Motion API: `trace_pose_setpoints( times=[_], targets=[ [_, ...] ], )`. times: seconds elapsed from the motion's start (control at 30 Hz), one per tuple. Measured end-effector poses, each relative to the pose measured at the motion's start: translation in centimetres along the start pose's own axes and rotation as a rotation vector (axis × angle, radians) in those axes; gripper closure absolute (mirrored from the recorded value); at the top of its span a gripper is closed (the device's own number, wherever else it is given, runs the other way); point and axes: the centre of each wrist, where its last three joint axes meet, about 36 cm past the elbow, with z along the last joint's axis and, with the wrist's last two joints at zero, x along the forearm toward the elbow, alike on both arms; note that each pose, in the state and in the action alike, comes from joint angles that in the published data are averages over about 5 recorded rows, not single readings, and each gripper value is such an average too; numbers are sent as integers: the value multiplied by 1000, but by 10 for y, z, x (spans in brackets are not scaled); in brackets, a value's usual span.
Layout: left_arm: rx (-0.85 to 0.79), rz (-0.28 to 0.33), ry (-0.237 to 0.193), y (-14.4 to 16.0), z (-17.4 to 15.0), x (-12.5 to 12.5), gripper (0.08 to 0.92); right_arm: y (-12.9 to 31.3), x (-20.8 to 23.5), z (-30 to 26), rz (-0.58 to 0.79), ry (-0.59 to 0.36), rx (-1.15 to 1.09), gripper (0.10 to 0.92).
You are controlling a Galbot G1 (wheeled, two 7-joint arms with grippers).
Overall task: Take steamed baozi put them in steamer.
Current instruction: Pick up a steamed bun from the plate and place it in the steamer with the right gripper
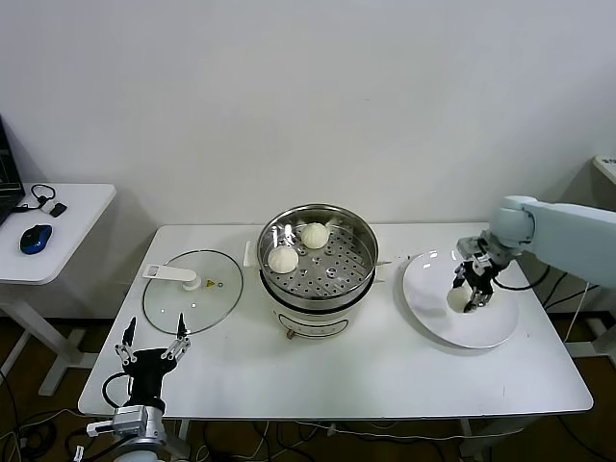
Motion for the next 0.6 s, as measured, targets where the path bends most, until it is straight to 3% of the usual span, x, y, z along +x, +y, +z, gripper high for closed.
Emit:
trace_pose_setpoints(
  times=[0.27,0.6],
  targets=[
    [7,12,-13,-5,-4,-1,177,-20,73,-50,67,3,180,437],
    [7,15,-14,-6,-5,0,177,-30,132,-142,180,15,523,435]
  ],
)
